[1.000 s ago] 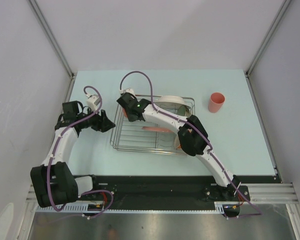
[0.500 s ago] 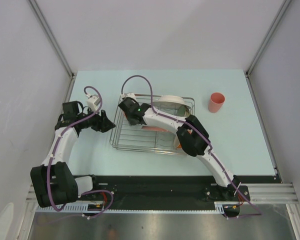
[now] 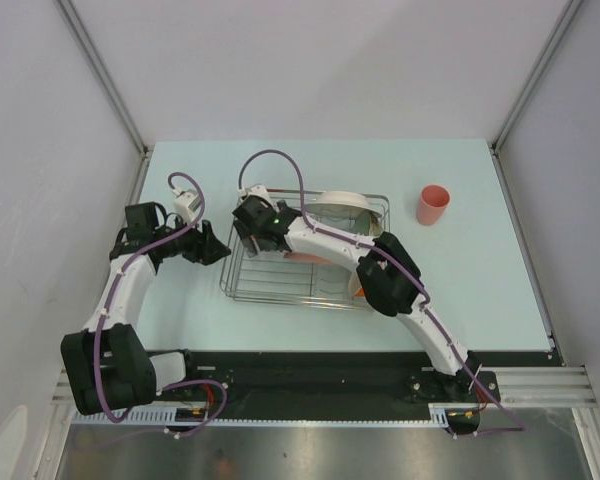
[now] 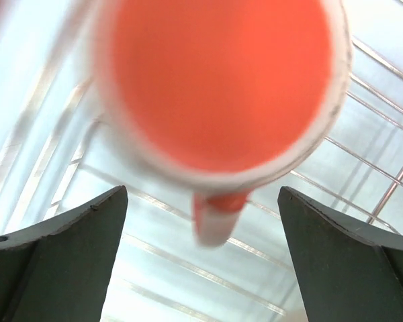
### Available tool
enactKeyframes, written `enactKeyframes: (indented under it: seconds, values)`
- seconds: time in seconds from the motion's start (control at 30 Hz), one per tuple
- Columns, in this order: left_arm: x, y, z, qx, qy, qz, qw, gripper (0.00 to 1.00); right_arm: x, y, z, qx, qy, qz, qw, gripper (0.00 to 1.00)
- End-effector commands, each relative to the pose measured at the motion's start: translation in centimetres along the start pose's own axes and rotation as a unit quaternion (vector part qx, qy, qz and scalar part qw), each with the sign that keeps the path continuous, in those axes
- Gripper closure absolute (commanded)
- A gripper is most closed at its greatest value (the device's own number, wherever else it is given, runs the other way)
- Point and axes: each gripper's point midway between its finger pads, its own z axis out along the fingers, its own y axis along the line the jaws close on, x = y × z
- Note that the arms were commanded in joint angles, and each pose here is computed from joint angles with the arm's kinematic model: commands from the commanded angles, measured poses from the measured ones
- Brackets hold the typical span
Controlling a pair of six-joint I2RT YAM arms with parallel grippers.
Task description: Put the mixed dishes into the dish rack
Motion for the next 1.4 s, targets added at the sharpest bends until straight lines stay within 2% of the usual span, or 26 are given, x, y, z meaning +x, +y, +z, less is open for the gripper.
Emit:
enactKeyframes:
  seconds: [0.0,0.17,0.23,0.3,0.33,0.37,0.4,0.43,0.47,0.5,0.53,0.57,0.63,0.67,0.7,0.77,0.8,0.9,1.03,1.2,1.37]
  values:
    - [-1.9,-0.3,-0.6,0.007,-0.023,0.029,0.999,0.33,-7.6,1.5,-8.1,-0.044,-0.074,0.007,0.996,0.00]
    - [-2.4,-0.4,-0.8,0.005,-0.027,0.033,0.999,0.33,-11.9,1.6,-15.5,-0.108,-0.109,0.011,0.988,0.00]
    - [-2.4,-0.3,-0.7,0.003,-0.027,0.034,0.999,0.33,-14.5,0.1,-19.9,-0.124,-0.149,0.027,0.981,0.00]
    - [-2.4,-0.3,-0.7,0.004,-0.024,0.031,0.999,0.33,-16.1,-3.1,-22.4,-0.105,-0.176,0.044,0.978,0.00]
    - [-2.5,-0.3,-0.7,0.005,-0.025,0.030,0.999,0.33,-16.3,-6.5,-22.0,-0.073,-0.175,0.059,0.980,0.00]
    - [-2.5,-0.3,-0.8,0.006,-0.024,0.028,0.999,0.33,-17.4,-10.4,-24.7,-0.035,-0.205,0.082,0.975,0.00]
    - [-2.5,-0.4,-0.8,0.007,-0.024,0.027,0.999,0.33,-17.2,-13.2,-25.0,0.000,-0.211,0.093,0.973,0.00]
    - [-2.8,-0.5,-0.8,0.007,-0.026,0.029,0.999,0.33,-15.1,-16.4,-23.4,0.045,-0.186,0.092,0.977,0.00]
    - [-2.8,-0.5,-0.9,0.007,-0.027,0.028,0.999,0.33,-15.5,-21.9,-25.3,0.093,-0.213,0.129,0.964,0.00]
    - [-3.1,-0.5,-0.9,0.006,-0.029,0.030,0.999,0.33,-14.6,-24.9,-25.5,0.122,-0.213,0.139,0.959,0.00]
    - [-3.2,-0.5,-1.0,0.006,-0.030,0.026,0.999,0.33,-11.5,-26.8,-23.3,0.149,-0.177,0.135,0.963,0.00]
    - [-3.3,-0.5,-1.0,0.006,-0.030,0.026,0.999,0.33,-11.0,-30.5,-24.3,0.180,-0.186,0.160,0.953,0.00]
    - [-3.5,-0.6,-0.9,0.010,-0.032,0.019,0.999,0.34,-7.4,-33.9,-22.3,0.206,-0.143,0.182,0.951,0.02]
    - [-3.4,-0.6,-0.9,0.010,-0.032,0.017,0.999,0.34,-6.3,-34.8,-22.0,0.212,-0.136,0.190,0.949,0.06]
    - [-3.4,-0.6,-0.7,0.012,-0.032,0.017,0.999,0.34,-5.5,-35.3,-21.5,0.211,-0.129,0.201,0.948,0.14]
    - [-3.1,-0.6,-0.6,0.011,-0.030,0.014,0.999,0.34,-3.4,-36.7,-20.0,0.207,-0.112,0.236,0.943,0.22]
    - [-2.6,-0.7,-0.5,0.014,-0.026,0.011,1.000,0.34,-2.8,-37.0,-19.4,0.209,-0.104,0.244,0.941,0.25]
    - [-1.6,-1.0,-0.3,0.020,-0.015,0.023,0.999,0.34,-1.7,-38.2,-18.1,0.219,-0.087,0.261,0.936,0.27]
    - [0.3,-0.5,-0.4,0.007,0.019,0.078,0.997,0.37,-1.3,-39.0,-16.8,0.220,-0.081,0.272,0.933,0.29]
    - [1.8,-0.4,-0.3,0.016,0.049,0.077,0.996,0.38,-0.3,-40.1,-14.7,0.224,-0.062,0.280,0.931,0.30]
    - [1.8,-0.5,-0.3,0.018,0.047,0.077,0.996,0.39,1.3,-40.7,-11.4,0.228,-0.031,0.282,0.931,0.31]
